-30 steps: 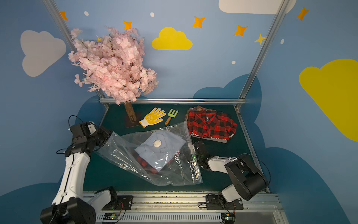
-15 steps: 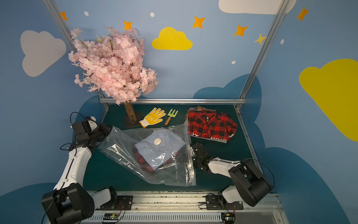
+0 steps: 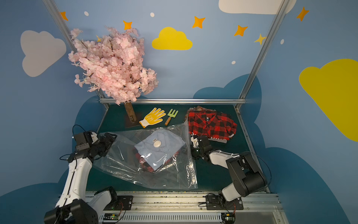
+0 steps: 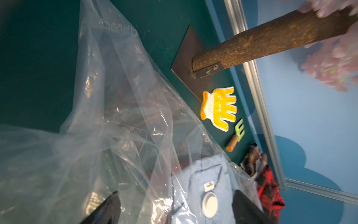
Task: Take the shirt out of the vacuum bag
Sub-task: Adjust the vacuum bag at the center of the board, then take out the shirt from the vacuum bag.
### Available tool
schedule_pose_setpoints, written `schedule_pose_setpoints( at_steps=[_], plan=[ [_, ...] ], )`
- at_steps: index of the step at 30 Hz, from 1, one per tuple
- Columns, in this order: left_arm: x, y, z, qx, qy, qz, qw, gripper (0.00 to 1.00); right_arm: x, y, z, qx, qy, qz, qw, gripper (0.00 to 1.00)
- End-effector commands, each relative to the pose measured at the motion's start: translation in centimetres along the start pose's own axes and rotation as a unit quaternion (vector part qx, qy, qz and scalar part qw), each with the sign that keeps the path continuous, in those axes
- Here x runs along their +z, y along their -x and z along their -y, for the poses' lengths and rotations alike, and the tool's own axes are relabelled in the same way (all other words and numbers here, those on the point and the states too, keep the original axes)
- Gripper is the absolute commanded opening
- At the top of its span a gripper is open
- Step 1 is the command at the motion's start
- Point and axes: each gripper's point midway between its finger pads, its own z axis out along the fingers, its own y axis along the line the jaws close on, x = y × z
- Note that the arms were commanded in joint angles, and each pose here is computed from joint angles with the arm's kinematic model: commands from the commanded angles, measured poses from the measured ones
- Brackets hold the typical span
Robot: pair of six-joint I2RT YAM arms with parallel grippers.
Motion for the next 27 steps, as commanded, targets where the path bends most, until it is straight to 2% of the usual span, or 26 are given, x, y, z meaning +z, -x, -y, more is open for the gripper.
schedule_pose_setpoints(
  at_steps=[1, 5, 10, 16, 23, 27],
  plan=[
    [-3.4, -0.1, 3.0, -0.015, -0.041, 0.009, 0.999, 1.0, 0.4, 0.7, -0.8, -0.015, 0.022, -0.004, 1.0, 0.62],
    [-5.1, -1.5, 5.4, -0.021, -0.084, -0.014, 0.996, 1.0, 0.9, 1.4, -0.7, -0.007, 0.033, 0.001, 0.999, 0.62],
    [-4.2, -4.3, 5.7, -0.012, -0.091, -0.062, 0.994, 1.0, 1.8, 2.2, -1.1, 0.0, 0.051, 0.007, 0.999, 0.62],
    [-0.2, -8.3, 2.4, -0.009, -0.028, -0.128, 0.991, 1.0, 1.9, 3.2, -2.0, -0.008, 0.067, 0.021, 0.998, 0.62],
    [2.9, -8.8, -2.3, -0.019, 0.066, -0.131, 0.989, 1.0, 2.5, 4.3, -2.1, -0.01, 0.055, 0.021, 0.998, 0.61],
    [4.2, -8.1, -4.9, -0.028, 0.122, -0.11, 0.986, 1.0, 3.0, 4.5, -1.7, -0.002, 0.051, 0.023, 0.998, 0.57]
  ],
)
